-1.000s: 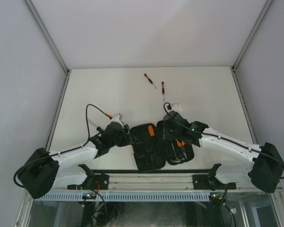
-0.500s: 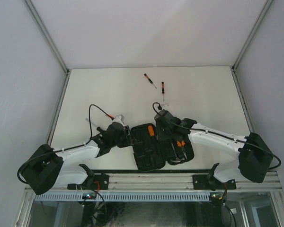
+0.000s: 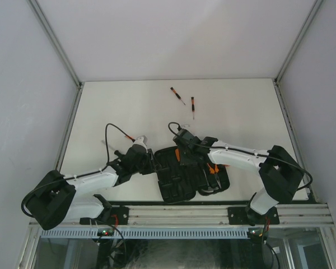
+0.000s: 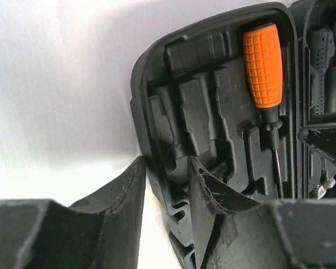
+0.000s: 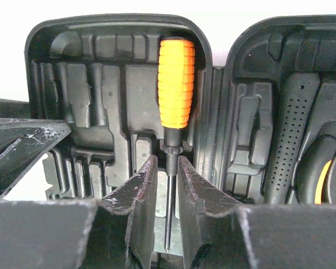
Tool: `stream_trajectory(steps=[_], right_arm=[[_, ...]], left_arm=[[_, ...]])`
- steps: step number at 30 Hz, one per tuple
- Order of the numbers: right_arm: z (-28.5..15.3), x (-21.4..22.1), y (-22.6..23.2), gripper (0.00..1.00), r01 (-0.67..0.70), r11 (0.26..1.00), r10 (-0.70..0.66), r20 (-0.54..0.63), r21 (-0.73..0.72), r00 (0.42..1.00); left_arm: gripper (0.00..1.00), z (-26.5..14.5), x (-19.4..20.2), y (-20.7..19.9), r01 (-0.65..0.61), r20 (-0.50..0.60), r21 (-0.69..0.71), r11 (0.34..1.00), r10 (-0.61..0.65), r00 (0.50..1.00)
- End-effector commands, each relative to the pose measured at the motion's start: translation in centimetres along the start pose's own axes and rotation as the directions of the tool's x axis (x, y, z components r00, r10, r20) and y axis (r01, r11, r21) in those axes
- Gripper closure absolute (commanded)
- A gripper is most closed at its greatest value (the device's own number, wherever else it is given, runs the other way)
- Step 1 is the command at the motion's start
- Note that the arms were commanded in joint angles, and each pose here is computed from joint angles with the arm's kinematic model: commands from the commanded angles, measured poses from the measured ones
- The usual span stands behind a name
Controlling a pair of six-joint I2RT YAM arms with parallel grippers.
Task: Sort the tools into containers
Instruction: Adjust the screwdriver in the storage box.
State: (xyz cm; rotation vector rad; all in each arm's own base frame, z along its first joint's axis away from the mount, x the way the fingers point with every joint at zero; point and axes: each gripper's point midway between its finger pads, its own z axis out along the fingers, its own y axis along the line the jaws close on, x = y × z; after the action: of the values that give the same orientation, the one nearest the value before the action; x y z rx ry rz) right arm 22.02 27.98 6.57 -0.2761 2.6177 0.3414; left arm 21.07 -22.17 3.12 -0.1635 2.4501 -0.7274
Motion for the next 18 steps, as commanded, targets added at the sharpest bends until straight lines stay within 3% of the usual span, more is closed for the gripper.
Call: stream_trajectory(steps=[1, 18], right_arm=[[0.2, -1.9, 1.3, 0.8, 0.012, 0.999, -0.01, 0.041, -0.031, 0.999], [2.9, -2.3, 1.1, 0.89, 0.041, 0.999, -0.041, 0.011, 0.022, 0.999]], left_arm=[[0.62, -0.1, -1.9, -2.6, -0.014, 0.044, 0.085, 0.996, 0.01, 0.999], [0.66, -0.1, -1.5, -3.3, -0.051, 0.017, 0.12, 0.991, 0.049, 0.999]])
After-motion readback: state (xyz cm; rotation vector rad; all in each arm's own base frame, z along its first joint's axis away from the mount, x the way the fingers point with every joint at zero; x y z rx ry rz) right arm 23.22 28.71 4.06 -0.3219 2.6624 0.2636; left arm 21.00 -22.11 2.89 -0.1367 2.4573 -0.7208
